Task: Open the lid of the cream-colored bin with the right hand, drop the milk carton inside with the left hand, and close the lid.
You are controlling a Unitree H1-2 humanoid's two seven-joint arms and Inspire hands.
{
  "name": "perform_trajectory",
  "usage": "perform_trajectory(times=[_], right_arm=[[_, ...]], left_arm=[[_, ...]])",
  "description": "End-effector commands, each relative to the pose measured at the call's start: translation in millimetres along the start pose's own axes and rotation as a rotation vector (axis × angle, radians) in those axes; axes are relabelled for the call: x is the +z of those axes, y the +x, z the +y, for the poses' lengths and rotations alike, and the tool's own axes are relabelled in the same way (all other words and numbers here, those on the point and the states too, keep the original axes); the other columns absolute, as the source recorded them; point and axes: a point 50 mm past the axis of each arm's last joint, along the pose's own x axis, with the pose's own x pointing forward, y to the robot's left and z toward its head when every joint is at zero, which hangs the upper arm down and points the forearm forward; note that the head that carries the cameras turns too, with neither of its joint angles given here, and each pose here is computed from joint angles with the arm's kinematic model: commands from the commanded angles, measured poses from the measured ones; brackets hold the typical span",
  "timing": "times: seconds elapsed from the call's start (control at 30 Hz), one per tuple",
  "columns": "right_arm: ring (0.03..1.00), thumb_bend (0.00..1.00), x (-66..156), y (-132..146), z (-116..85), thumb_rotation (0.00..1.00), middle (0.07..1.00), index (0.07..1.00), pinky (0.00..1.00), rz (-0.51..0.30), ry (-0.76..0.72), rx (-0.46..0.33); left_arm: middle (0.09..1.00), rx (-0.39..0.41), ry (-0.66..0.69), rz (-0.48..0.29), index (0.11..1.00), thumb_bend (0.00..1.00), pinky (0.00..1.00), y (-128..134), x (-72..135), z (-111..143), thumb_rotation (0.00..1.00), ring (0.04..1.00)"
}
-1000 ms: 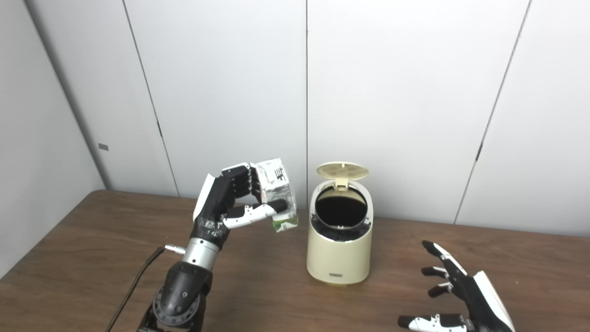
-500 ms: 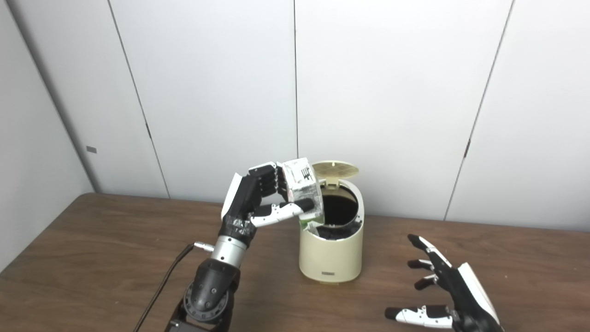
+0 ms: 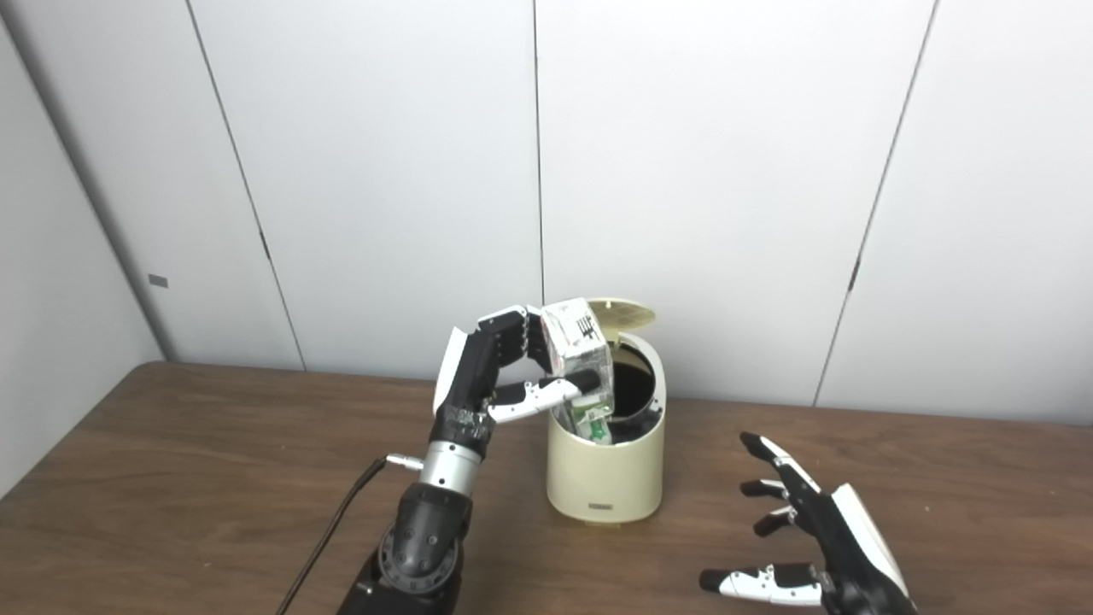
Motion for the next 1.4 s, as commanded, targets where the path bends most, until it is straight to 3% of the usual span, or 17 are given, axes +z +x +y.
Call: perform_trajectory(times=[0.0, 0.63, 0.8, 1.2, 1.37], right_arm=[[0.765, 0.75, 14, 4, -12, 0.13, 0.917, 0.902, 0.54, -0.089, -0.023, -0.040], [0.769, 0.76, 18, 0, -15, 0.17, 0.920, 0.900, 0.56, -0.078, -0.024, -0.050], [0.770, 0.76, 19, -3, -17, 0.21, 0.922, 0.899, 0.60, -0.078, -0.039, -0.052], [0.779, 0.74, 21, -6, -21, 0.14, 0.917, 0.896, 0.62, -0.090, -0.020, -0.059], [0.782, 0.74, 21, -7, -22, 0.17, 0.918, 0.898, 0.63, -0.089, -0.006, -0.059]], left_arm=[[0.480, 0.026, -0.006, -0.159, 0.490, 0.52, 0.43, 27, 27, -7, 0.00, 0.468], [0.488, 0.174, 0.006, -0.096, 0.484, 0.52, 0.46, 29, 7, -29, 0.00, 0.475], [0.482, 0.186, 0.023, -0.073, 0.487, 0.52, 0.44, 24, -1, -36, 0.00, 0.462], [0.471, 0.230, 0.136, -0.060, 0.499, 0.52, 0.45, 12, -20, -46, 0.00, 0.449], [0.473, 0.219, 0.173, -0.054, 0.496, 0.53, 0.44, 8, -27, -47, 0.00, 0.447]])
